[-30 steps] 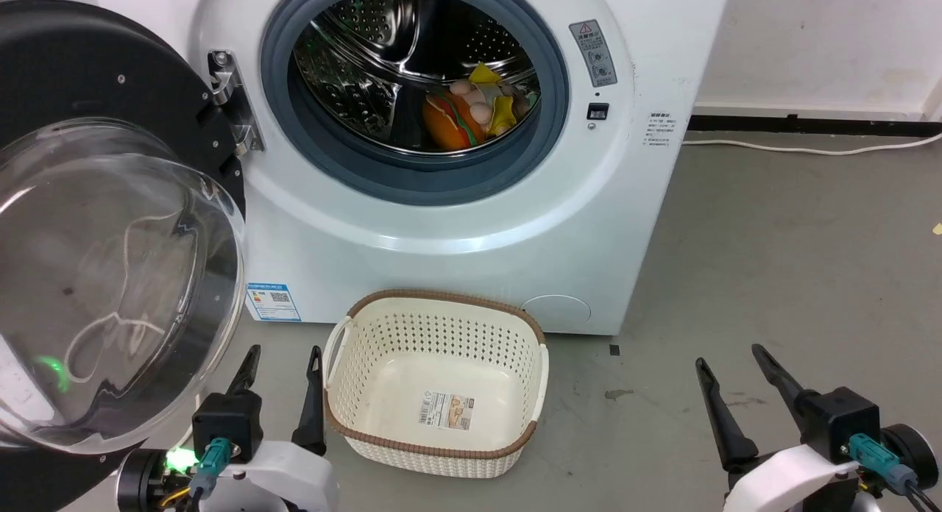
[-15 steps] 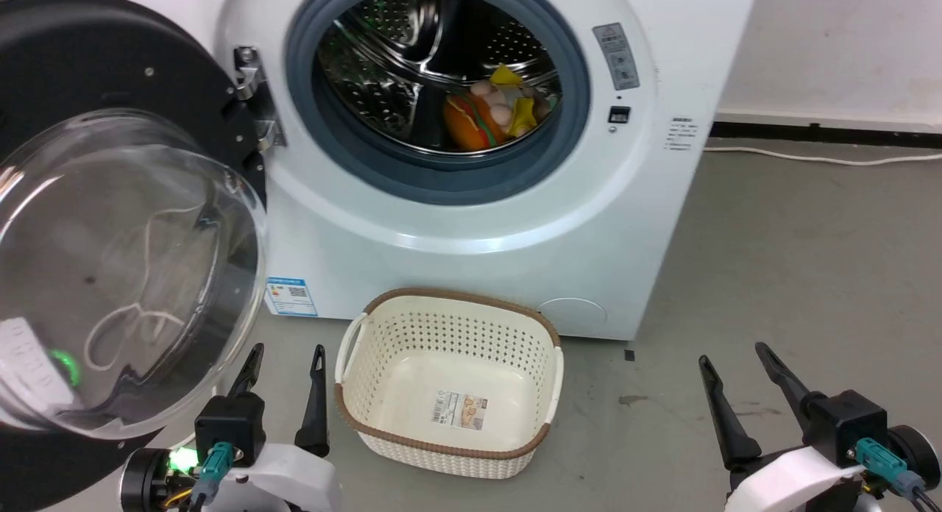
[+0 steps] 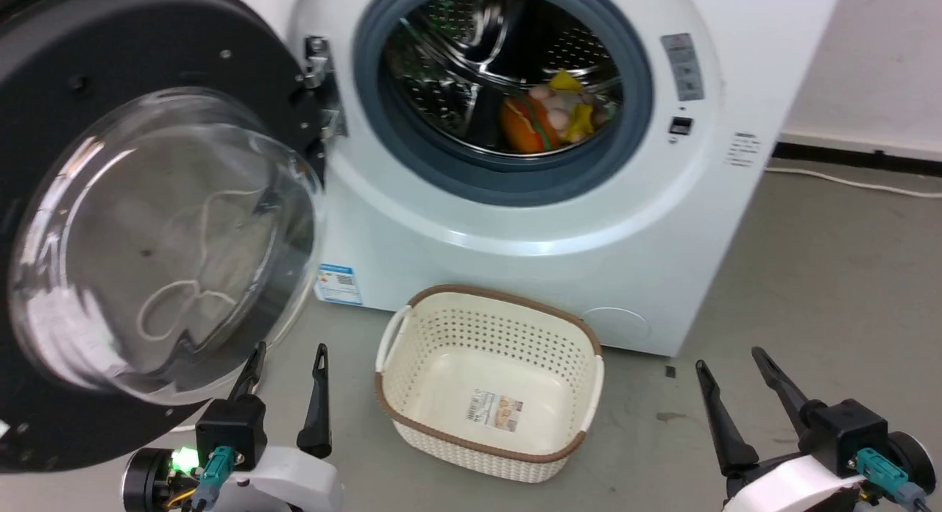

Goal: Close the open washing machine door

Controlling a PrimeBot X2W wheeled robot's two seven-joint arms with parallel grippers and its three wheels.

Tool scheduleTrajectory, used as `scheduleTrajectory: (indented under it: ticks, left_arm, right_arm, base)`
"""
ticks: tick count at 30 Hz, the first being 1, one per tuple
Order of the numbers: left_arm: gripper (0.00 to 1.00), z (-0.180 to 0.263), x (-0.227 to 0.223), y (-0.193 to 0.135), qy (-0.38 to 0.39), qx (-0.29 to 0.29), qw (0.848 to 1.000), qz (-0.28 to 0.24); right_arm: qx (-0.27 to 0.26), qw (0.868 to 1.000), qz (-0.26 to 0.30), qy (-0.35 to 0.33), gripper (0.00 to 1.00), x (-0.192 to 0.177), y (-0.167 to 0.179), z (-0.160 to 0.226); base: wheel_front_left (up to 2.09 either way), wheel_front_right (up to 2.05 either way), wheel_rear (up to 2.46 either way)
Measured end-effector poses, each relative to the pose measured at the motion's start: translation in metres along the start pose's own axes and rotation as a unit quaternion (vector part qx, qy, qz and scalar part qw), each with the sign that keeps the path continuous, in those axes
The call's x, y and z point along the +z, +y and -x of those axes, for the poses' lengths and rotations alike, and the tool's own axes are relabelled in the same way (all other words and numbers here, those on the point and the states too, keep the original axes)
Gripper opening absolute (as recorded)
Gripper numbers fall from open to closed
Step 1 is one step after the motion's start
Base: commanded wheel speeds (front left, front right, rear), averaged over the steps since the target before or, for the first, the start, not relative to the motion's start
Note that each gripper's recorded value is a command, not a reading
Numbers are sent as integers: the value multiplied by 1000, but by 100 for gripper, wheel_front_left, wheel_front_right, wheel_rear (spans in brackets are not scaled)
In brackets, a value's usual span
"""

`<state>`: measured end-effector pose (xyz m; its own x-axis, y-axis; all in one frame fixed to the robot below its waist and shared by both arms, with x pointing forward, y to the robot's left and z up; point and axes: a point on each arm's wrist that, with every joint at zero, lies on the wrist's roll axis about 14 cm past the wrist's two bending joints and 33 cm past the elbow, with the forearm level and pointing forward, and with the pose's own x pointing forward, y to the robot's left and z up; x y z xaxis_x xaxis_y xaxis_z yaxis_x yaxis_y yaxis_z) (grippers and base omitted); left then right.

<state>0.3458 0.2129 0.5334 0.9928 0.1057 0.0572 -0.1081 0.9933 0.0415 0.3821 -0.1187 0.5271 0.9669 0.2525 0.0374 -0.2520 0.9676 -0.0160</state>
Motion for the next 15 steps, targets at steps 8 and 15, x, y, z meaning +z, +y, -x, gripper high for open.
scheduleTrajectory:
  ticks: [8,15]
  left_arm:
    - [100,10,3,17,-8,27,1000,0]
    - [100,17,4,29,-13,45,999,-1]
  right_arm:
    - [37,999,-3,-3,100,-1,24,-9]
    - [63,998,-6,-2,100,-5,41,-15]
  base:
    - [0,0,0]
    - [0,0,0]
